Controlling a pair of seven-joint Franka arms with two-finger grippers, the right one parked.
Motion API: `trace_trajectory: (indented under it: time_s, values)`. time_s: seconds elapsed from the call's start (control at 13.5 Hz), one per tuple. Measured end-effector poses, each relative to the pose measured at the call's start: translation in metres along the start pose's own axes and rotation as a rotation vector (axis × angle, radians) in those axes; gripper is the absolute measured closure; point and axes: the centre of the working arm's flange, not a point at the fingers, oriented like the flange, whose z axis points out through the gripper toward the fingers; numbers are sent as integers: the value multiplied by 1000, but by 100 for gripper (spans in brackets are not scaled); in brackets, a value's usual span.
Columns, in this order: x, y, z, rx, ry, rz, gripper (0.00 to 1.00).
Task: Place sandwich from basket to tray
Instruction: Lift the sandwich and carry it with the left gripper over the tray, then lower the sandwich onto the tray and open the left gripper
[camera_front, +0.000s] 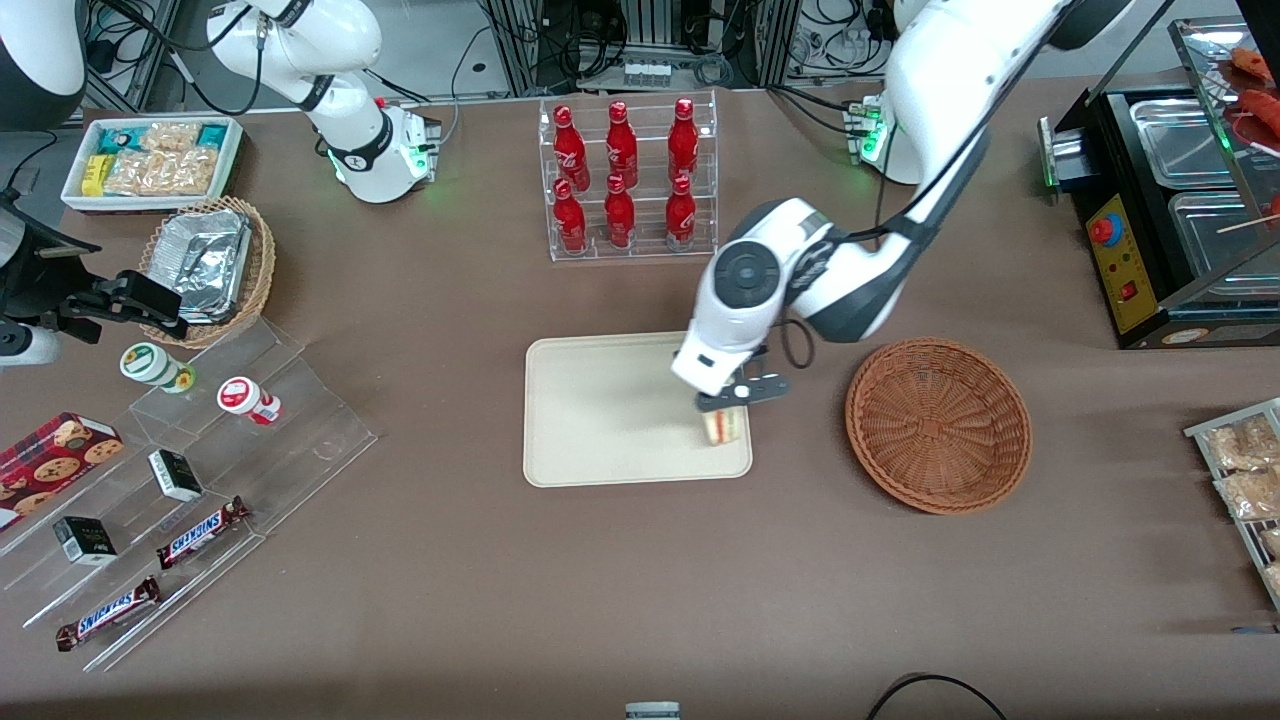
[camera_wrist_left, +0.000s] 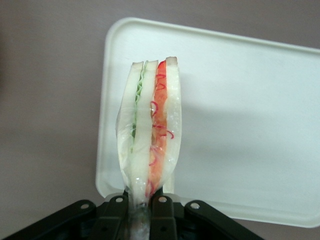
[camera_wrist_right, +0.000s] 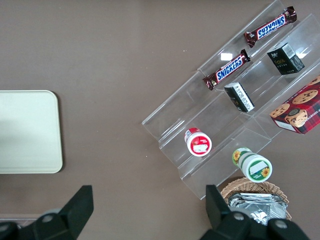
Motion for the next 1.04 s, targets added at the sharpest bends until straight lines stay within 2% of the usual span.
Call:
trace_trajectory:
  time_s: [0.07, 0.3, 0.44, 1.04]
  values:
    - [-4, 15, 2, 0, -7, 10, 85]
    - [-10, 54, 18, 26, 17, 23, 85]
    - [-13, 72, 35, 31, 23, 26, 85]
    - [-6, 80, 49, 36, 23, -15, 85]
